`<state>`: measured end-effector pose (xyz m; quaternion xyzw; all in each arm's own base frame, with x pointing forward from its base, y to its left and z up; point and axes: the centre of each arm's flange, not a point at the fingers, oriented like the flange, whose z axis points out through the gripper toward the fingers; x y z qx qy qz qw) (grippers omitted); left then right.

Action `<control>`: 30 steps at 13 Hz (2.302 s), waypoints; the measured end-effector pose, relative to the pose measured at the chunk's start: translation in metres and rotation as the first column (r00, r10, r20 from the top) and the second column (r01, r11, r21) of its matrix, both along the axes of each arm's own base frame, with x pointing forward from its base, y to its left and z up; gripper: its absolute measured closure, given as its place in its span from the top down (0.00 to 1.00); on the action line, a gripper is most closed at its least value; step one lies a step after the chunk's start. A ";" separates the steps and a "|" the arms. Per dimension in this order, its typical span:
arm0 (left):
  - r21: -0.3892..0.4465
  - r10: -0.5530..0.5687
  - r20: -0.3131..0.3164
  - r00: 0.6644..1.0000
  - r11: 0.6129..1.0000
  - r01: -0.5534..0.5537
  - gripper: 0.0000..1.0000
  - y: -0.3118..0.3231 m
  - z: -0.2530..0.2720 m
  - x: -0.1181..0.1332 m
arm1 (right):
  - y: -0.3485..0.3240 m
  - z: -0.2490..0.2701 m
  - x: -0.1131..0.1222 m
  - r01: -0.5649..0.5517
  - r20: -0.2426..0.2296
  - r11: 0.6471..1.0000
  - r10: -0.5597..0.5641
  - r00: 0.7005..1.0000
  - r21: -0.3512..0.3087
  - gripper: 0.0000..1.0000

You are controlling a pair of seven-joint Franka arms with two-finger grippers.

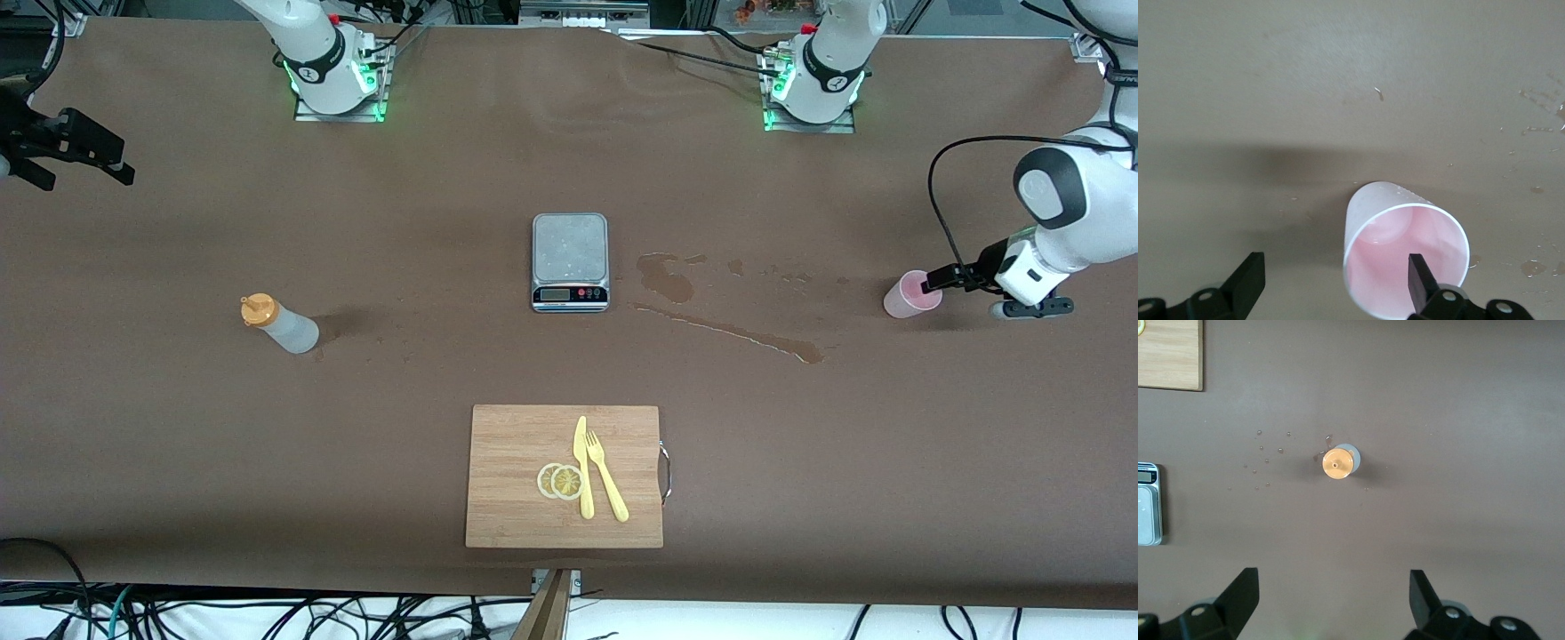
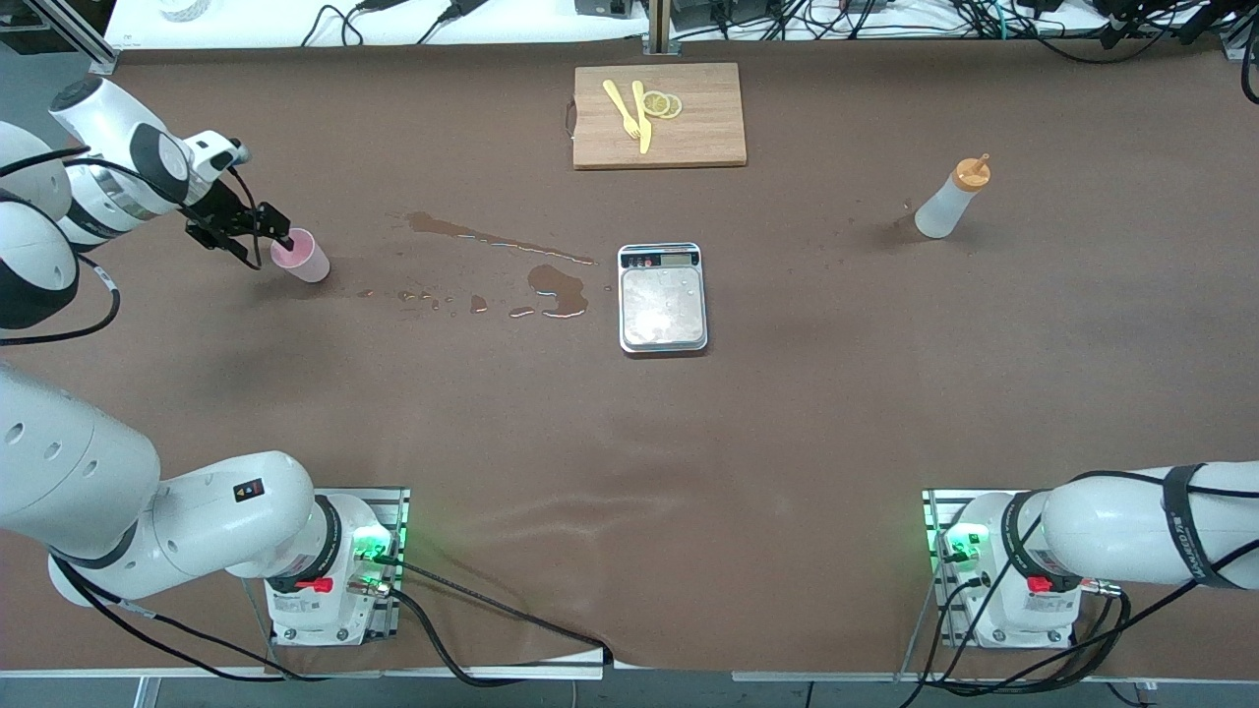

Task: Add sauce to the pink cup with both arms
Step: 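Lower the left gripper and grasp the pink cup, then carry the pink cup with the left gripper onto the scale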

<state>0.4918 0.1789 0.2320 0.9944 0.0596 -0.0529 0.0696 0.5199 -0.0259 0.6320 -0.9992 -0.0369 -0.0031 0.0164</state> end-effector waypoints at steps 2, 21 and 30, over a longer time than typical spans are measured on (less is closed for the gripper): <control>-0.006 -0.005 -0.014 1.000 1.000 0.005 0.74 -0.004 -0.012 -0.002 | 0.000 0.000 0.000 0.000 0.001 1.000 0.000 1.000 0.000 1.00; -0.012 0.147 -0.108 0.983 0.989 -0.150 0.04 -0.292 0.147 0.062 | -0.013 -0.002 0.002 0.025 0.001 1.000 -0.025 1.000 0.001 1.00; -0.130 0.291 -0.033 0.956 0.947 -0.292 0.04 -0.565 0.130 -0.071 | -0.016 -0.001 0.002 0.030 0.006 1.000 -0.030 1.000 0.001 1.00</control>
